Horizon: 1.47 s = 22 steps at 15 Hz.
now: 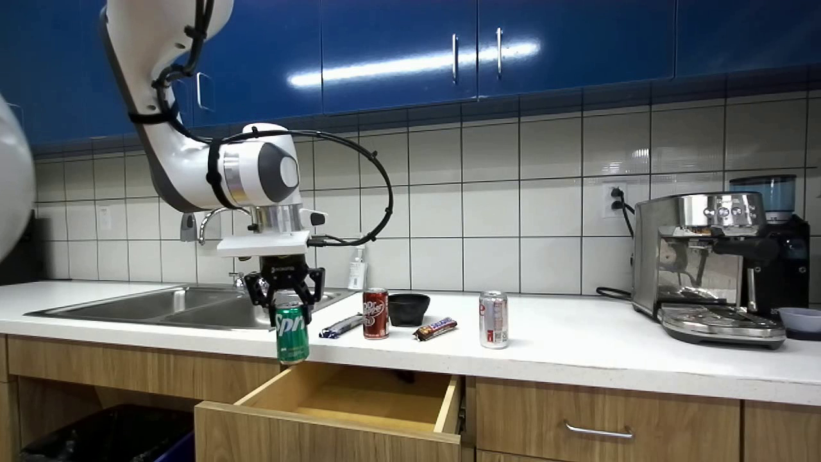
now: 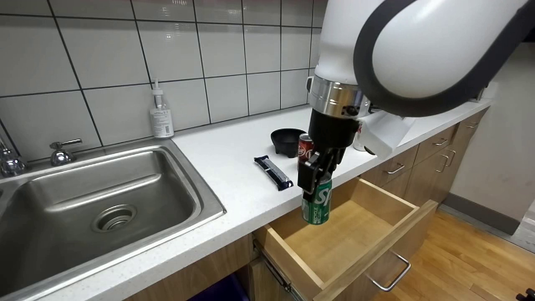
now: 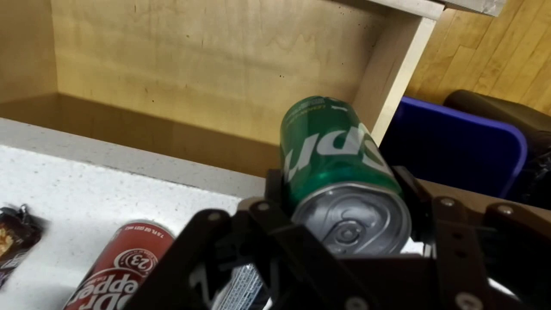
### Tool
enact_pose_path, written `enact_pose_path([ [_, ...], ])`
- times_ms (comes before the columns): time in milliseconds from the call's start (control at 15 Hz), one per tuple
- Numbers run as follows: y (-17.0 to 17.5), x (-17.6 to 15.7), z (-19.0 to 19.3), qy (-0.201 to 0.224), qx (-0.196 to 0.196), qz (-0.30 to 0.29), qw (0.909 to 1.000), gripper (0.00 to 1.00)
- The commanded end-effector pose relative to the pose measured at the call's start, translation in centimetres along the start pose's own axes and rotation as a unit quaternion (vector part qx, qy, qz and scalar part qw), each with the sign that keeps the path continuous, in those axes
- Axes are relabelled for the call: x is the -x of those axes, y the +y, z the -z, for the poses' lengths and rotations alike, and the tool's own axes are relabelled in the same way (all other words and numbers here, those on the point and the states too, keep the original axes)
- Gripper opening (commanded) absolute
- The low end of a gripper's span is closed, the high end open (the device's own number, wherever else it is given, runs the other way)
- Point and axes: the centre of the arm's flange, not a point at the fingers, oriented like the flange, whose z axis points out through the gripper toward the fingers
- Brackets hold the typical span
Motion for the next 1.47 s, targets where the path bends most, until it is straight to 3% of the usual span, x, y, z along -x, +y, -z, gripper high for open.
enact_pose_path([
  [0,1.2,1.7,0.2,0.019,0.002,0.007,0.9998,0.38],
  [667,1.7,2.6,-2.8,0.012,0.004,-0.002,0.9999,0.38],
  [1400,1.5,0.2,-6.4,-0.010,0.006,0.007,0.9999,0.38],
])
